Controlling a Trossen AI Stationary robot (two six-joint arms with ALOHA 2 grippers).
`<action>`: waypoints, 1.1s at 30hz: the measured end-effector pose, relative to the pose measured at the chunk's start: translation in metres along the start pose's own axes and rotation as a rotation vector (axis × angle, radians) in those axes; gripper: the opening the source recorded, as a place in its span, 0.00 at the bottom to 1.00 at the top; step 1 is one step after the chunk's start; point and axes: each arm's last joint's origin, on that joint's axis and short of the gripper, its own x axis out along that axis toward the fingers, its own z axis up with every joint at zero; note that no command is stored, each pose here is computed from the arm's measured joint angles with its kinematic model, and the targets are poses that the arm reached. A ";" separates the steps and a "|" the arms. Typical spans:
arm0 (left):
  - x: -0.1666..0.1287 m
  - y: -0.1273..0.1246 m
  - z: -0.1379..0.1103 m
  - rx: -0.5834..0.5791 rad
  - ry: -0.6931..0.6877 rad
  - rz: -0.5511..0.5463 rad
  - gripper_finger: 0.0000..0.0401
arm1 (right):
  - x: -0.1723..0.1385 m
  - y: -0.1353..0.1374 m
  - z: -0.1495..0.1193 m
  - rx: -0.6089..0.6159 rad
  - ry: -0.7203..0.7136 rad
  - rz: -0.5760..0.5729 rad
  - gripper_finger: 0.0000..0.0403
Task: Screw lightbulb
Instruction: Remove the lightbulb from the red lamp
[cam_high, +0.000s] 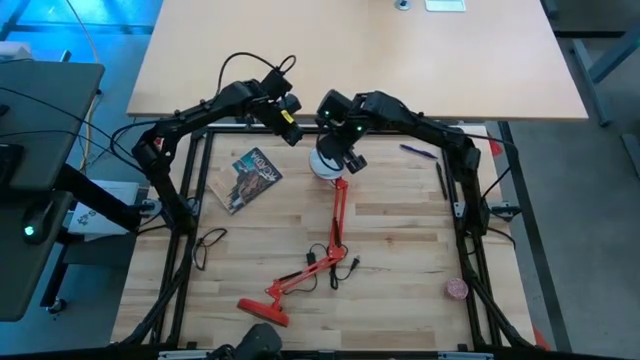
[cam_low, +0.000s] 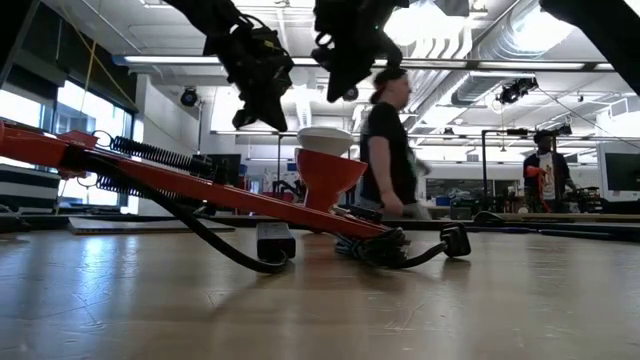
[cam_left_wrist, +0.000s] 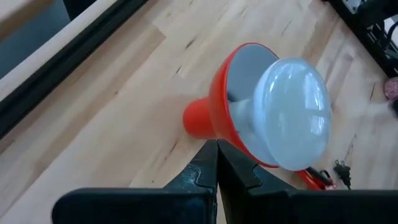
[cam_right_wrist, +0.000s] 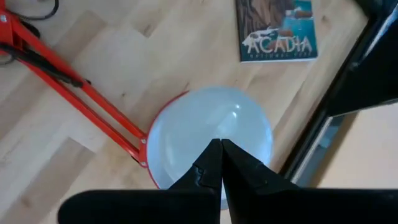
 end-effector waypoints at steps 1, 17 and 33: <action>0.000 0.000 0.000 -0.003 0.000 0.000 0.00 | 0.004 -0.001 0.000 0.020 0.006 0.008 0.00; 0.000 0.000 0.001 -0.016 -0.009 0.007 0.00 | 0.024 -0.010 -0.010 0.250 0.096 -0.022 0.00; -0.011 0.032 0.002 -0.088 -0.065 0.542 0.00 | 0.025 -0.016 0.002 1.708 -0.106 0.052 0.00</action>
